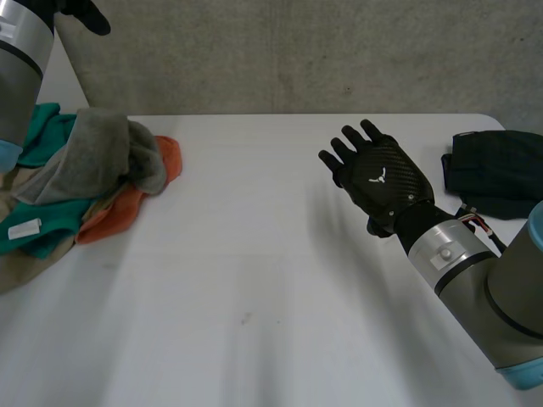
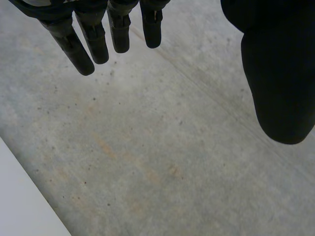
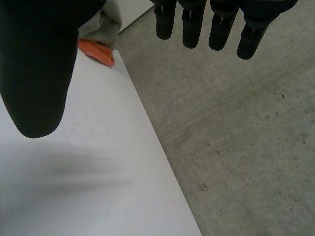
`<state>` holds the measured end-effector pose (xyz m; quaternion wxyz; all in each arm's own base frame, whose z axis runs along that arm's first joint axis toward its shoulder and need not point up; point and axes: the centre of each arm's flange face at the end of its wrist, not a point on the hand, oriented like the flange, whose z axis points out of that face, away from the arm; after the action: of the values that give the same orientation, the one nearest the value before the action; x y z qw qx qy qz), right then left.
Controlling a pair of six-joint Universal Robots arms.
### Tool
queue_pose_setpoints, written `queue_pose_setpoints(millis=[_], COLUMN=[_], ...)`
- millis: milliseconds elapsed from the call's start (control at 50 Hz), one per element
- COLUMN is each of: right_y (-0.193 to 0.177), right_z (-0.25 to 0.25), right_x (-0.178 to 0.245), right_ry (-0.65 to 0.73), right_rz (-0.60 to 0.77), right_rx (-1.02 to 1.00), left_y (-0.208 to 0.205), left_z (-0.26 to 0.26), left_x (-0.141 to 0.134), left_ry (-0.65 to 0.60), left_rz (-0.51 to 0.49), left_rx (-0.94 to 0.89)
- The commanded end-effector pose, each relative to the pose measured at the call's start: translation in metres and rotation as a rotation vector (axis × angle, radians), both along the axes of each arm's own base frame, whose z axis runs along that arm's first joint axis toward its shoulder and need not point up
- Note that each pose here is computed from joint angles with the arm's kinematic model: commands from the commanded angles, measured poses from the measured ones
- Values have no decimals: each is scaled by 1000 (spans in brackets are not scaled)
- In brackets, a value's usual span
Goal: Fold the laundry.
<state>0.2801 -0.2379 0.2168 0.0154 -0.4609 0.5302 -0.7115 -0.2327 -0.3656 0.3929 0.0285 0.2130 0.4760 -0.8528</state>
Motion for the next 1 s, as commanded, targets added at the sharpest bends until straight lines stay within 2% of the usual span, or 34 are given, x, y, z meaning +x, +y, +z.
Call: queue_pose_setpoints(millis=[20, 80, 160, 280, 400, 620, 700, 780, 840, 880, 900, 1000], right_y=[2, 1, 0, -1, -1, -3, -6, -10, -16, -19, -22, -31], right_z=[0, -2, -3, -10, -18, -18, -13, -6, 1, 4, 7, 17], right_x=[-1, -1, -2, -1, 0, -2, -5, -8, -14, -16, -19, -28], right_ry=[-8, -5, -7, 4, 23, 42, 35, 22, -5, -16, -33, -91], right_rz=[-4, -5, -9, -7, -6, -14, -25, -39, -65, -74, -88, -127], right_rx=[34, 41, 45, 59, 79, 64, 50, 33, 27, 26, 29, 53], left_y=[-49, -73, -97, -116, -132, -143, -133, -110, -72, -54, -34, 25], left_z=[-59, -100, -149, -192, -222, -239, -193, -133, -66, -42, -19, 34], left_x=[13, 22, 36, 47, 53, 56, 55, 30, -1, -11, -23, -51], left_ry=[-225, -350, -449, -451, -440, -482, -449, -356, -188, -120, -53, 112], left_rz=[114, 167, 204, 200, 210, 244, 298, 242, 137, 84, 24, -159], left_rx=[138, 228, 339, 431, 430, 378, 319, 191, 79, 52, 31, 16])
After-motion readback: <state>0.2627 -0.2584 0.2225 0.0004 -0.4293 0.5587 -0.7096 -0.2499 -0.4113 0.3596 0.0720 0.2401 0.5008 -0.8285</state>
